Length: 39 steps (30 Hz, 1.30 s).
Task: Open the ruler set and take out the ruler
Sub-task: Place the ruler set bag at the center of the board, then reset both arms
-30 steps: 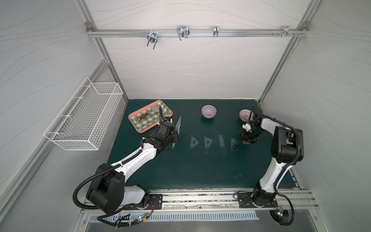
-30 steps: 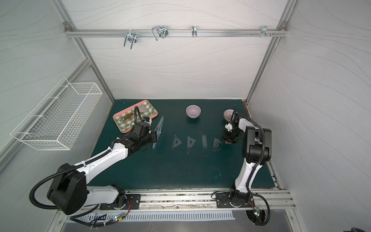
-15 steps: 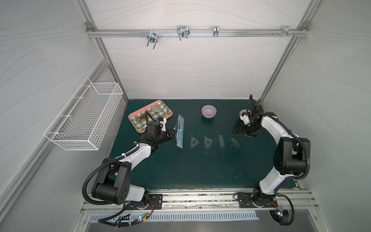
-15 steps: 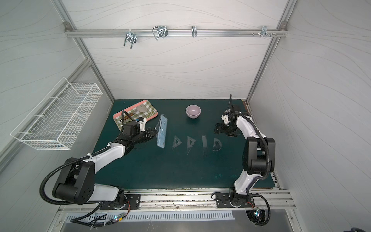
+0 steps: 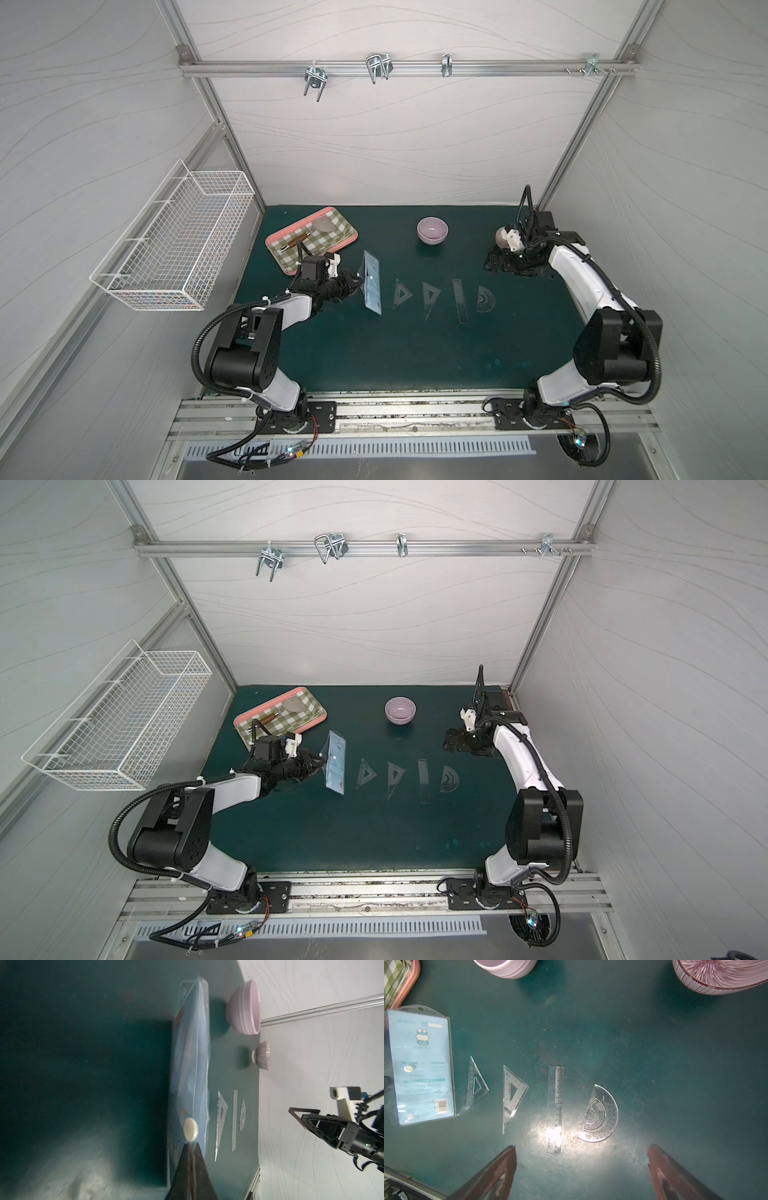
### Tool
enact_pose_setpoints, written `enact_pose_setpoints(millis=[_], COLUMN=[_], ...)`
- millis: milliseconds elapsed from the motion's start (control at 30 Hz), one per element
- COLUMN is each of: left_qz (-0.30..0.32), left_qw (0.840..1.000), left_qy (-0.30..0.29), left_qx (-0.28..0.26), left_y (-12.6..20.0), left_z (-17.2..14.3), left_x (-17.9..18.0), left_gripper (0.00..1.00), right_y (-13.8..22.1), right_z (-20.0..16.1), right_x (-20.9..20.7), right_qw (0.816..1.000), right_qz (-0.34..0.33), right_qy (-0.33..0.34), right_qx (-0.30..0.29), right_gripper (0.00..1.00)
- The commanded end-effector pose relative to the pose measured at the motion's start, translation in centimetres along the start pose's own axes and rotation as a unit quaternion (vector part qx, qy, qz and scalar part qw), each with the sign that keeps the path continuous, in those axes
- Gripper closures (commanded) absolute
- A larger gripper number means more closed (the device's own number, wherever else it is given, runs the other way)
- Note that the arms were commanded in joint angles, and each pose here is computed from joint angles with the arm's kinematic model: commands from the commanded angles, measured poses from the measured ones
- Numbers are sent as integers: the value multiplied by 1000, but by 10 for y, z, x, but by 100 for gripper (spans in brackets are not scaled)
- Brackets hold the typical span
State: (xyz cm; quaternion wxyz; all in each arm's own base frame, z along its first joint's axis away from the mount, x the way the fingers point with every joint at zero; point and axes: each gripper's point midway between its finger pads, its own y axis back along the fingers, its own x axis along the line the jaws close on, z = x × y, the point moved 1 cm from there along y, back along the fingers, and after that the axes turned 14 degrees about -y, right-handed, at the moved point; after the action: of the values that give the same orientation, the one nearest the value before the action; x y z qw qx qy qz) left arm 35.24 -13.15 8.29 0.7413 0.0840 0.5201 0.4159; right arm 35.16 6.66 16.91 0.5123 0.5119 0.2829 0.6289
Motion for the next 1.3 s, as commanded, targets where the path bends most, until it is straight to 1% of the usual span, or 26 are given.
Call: enact_pose_setpoints(millis=[0,67,200,300,333,367,400,433,467,567,667,767,833,900,1033,1167,1267], left_qz=[69,97,138,168,179,191,202,209,214,229,255,277,287,293,320,329,325], left_qw=[997,995,990,985,983,980,978,976,974,965,950,930,916,902,876,862,857], left_qy=[-30,-29,-26,-38,-43,-49,-58,-64,-75,-109,-151,-196,-222,-248,-276,-290,-295], left_qx=[7,9,16,10,7,4,-2,-12,-22,-63,-99,-142,-170,-200,-231,-255,-271], left_y=[15,20,26,35,39,43,48,52,55,66,78,91,101,110,121,122,119], left_z=[4,2,-5,-5,-4,-2,1,5,10,27,44,59,67,73,78,81,81], left_x=[11,19,33,38,40,41,41,40,39,35,33,32,31,31,44,59,69], left_gripper=[94,91,66,51,33,23,18,11,1,1,1,1,1,1,1,1,1], right_y=[15,16,20,23,23,23,22,20,19,14,9,-5,-15,-27,-37,-46,-51], right_z=[-4,-4,-5,-5,-5,-4,-4,-4,-2,3,9,8,5,3,6,7,6], right_x=[6,7,8,7,6,6,7,6,6,8,3,-8,-17,-23,-30,-44,-46], right_qw=[1000,1000,1000,999,999,999,999,999,998,995,987,982,980,977,971,962,952], right_qz=[-6,-8,-15,-18,-18,-16,-13,-12,-9,7,8,-2,-12,-13,-12,-41,-30], right_qy=[9,12,17,18,17,17,18,16,16,20,31,38,38,53,44,44,48], right_qx=[-8,-10,-14,-24,-29,-34,-40,-47,-56,-98,-155,-186,-197,-208,-237,-266,-300], right_gripper=[1,1,1,1,1,1,1,1,1,1,1,1,1,1,1,1,1])
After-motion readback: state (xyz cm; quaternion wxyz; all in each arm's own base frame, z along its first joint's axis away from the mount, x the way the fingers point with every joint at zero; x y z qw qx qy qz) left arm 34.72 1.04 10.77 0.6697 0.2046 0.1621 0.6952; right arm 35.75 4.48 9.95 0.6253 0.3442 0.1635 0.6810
